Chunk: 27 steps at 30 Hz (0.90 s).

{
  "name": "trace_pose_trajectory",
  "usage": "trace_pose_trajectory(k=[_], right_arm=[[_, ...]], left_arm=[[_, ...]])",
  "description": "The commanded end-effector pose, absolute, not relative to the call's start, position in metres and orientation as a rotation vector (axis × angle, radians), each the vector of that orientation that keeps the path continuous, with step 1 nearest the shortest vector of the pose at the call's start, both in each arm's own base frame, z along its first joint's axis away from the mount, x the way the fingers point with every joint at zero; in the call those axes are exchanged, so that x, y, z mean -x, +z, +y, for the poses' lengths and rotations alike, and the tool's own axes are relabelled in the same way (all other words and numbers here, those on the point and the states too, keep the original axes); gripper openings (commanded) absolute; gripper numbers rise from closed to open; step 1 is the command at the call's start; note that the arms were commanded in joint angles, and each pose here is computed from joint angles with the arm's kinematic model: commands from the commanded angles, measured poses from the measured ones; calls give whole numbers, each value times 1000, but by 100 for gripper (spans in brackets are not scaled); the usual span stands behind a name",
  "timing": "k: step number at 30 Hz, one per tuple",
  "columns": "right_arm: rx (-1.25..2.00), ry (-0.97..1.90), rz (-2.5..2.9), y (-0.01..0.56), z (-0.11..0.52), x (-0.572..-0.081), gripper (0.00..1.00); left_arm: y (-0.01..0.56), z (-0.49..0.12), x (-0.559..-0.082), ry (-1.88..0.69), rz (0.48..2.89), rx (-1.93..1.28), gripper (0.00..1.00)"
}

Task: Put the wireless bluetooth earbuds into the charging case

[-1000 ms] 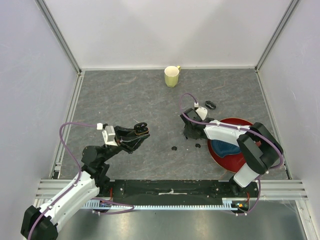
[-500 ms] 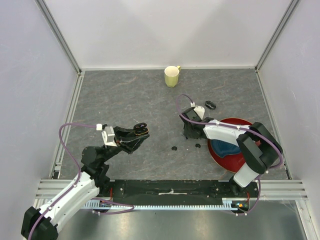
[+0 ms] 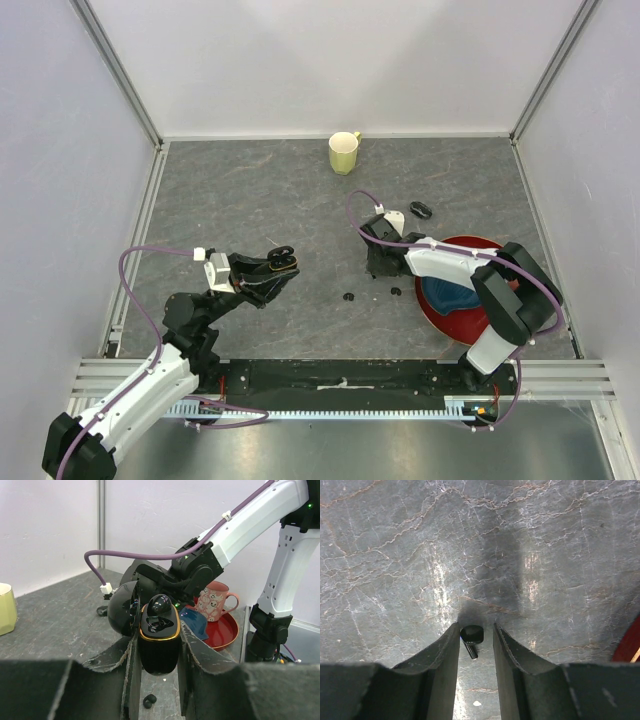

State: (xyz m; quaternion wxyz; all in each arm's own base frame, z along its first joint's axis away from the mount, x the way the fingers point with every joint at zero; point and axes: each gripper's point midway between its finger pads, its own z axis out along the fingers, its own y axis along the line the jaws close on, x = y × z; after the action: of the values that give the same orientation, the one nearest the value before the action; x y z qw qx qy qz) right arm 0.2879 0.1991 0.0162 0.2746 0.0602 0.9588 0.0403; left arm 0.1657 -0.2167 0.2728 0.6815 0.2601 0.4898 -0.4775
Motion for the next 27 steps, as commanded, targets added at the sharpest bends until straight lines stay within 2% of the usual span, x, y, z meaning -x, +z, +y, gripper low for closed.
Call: trace_pose_trajectory(k=[1,13,27], right_arm=[[-90,21,2708,-9,186,-262,39],[-42,22,2720,-13,196,-256,38],[-53,12,2734,-18,197,-252,31]], left_arm=[[278,-213,-169,-1034,1072,-572,2],[275,-213,-168,-1037,1072,-572,2],[275,-213,-168,-1033,1073,-572,2]])
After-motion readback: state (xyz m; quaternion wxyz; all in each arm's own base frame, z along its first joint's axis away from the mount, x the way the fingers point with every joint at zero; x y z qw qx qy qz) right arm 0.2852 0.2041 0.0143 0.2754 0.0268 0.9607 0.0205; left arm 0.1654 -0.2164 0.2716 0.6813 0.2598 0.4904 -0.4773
